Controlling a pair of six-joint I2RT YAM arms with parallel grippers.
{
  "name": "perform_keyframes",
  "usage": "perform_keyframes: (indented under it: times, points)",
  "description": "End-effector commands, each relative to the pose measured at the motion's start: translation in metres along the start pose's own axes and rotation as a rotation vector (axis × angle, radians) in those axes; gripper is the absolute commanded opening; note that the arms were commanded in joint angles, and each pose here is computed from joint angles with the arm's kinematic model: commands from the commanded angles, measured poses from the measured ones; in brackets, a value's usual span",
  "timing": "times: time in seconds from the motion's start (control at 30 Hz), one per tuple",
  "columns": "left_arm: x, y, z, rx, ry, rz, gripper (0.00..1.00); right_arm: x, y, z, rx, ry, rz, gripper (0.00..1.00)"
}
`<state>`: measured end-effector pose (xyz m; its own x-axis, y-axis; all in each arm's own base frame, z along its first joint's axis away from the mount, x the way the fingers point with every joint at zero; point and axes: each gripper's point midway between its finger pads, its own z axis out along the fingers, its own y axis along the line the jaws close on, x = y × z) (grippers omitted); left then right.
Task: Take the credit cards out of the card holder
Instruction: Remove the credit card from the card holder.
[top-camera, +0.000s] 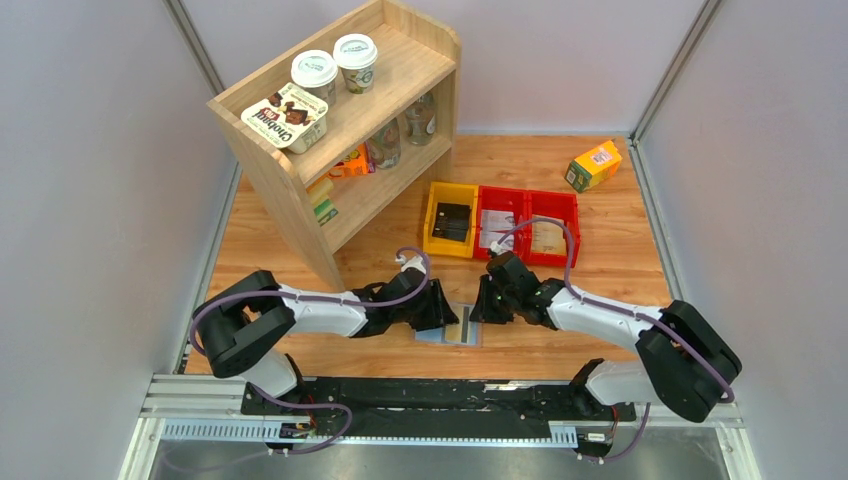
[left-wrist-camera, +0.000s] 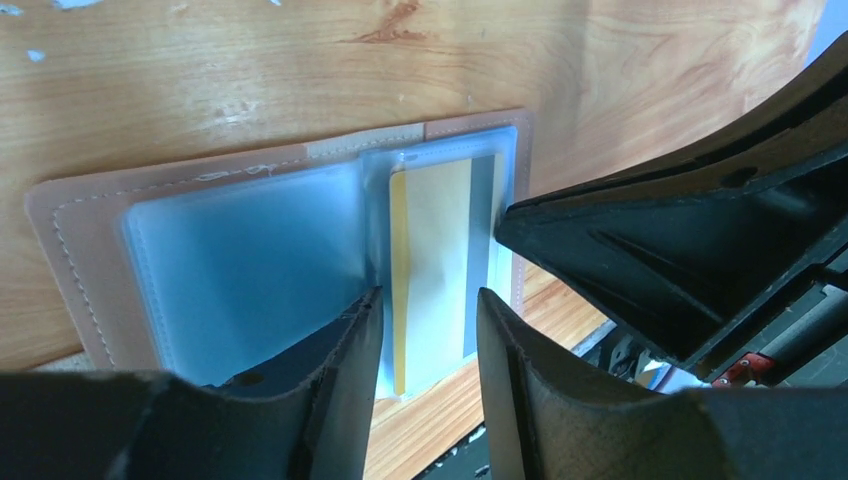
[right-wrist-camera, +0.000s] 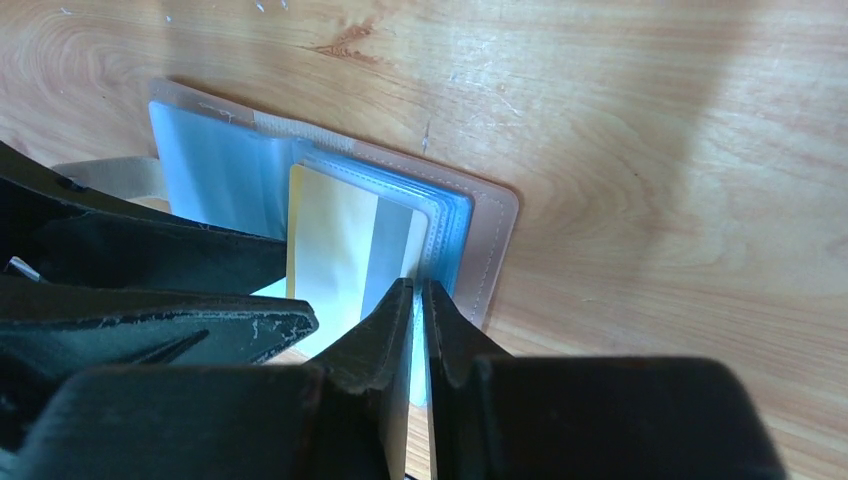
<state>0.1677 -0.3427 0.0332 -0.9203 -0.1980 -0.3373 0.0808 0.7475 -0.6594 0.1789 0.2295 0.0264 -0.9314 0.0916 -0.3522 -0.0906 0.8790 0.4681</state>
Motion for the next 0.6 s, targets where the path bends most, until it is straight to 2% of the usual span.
perform_keyframes:
  times: [0.0,0.37,0.57]
  points:
    - [0.004,0.000,0.001,0.058,0.016,-0.074,0.47,-0.004,0.007,0.003,-0.038,-0.009,-0.007,0.12]
    - [-0.004,-0.017,-0.009,0.190,-0.044,-0.112,0.32,-0.004,0.010,0.003,-0.052,-0.010,-0.011,0.12]
    - [-0.013,-0.027,-0.017,0.247,-0.088,-0.122,0.29,-0.003,0.010,0.004,-0.054,-0.008,-0.011,0.12]
